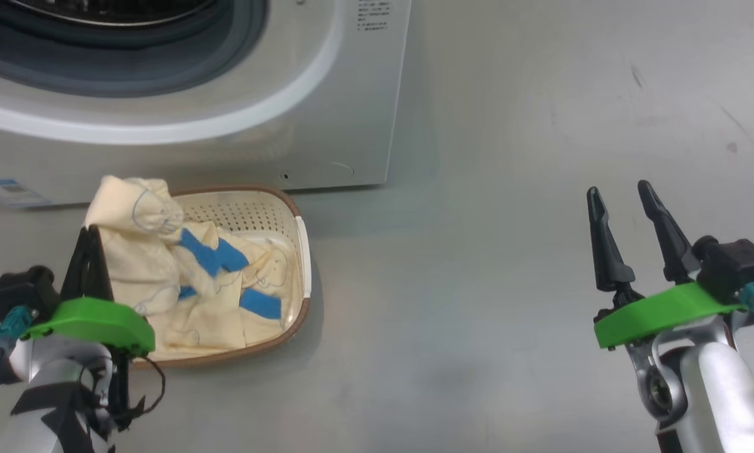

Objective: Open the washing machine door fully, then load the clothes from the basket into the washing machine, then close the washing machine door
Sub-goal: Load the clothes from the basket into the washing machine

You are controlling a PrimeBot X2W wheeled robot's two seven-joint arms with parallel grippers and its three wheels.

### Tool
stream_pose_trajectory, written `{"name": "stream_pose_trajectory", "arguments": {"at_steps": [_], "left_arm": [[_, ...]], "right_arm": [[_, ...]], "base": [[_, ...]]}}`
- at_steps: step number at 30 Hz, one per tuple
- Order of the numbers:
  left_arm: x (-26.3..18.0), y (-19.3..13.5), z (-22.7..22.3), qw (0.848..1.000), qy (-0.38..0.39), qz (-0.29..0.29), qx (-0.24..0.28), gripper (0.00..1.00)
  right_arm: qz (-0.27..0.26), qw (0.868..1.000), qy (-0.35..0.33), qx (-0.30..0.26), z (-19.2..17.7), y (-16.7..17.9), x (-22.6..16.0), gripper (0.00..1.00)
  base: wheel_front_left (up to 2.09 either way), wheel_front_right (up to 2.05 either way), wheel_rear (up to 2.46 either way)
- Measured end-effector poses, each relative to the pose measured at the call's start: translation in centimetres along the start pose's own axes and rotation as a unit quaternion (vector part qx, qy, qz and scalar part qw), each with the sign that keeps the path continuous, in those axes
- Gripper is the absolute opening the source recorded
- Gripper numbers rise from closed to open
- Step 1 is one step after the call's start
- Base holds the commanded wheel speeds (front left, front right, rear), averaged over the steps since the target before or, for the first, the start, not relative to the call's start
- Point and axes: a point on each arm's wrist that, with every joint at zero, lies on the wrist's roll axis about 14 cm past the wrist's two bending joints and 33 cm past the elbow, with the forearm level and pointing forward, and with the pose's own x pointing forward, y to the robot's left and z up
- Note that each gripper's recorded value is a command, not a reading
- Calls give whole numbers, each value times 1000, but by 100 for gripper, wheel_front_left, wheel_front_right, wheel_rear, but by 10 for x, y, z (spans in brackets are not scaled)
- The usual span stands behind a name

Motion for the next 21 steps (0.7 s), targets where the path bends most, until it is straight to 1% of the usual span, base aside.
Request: {"name": "stream_pose_trajectory", "arguments": {"at_steps": [1,11,21], "left_arm": [[0,0,0,1000,0,0,0,0],[-50,2,27,999,-38,10,5,0],[-84,3,40,998,-62,21,6,0]], "right_arm": [[0,1000,0,0,0,0,0,100],[12,1000,-11,4,18,12,-32,100],[27,999,-22,4,31,23,-49,100]], "base": [[0,0,0],[0,0,0],[0,0,0]]}}
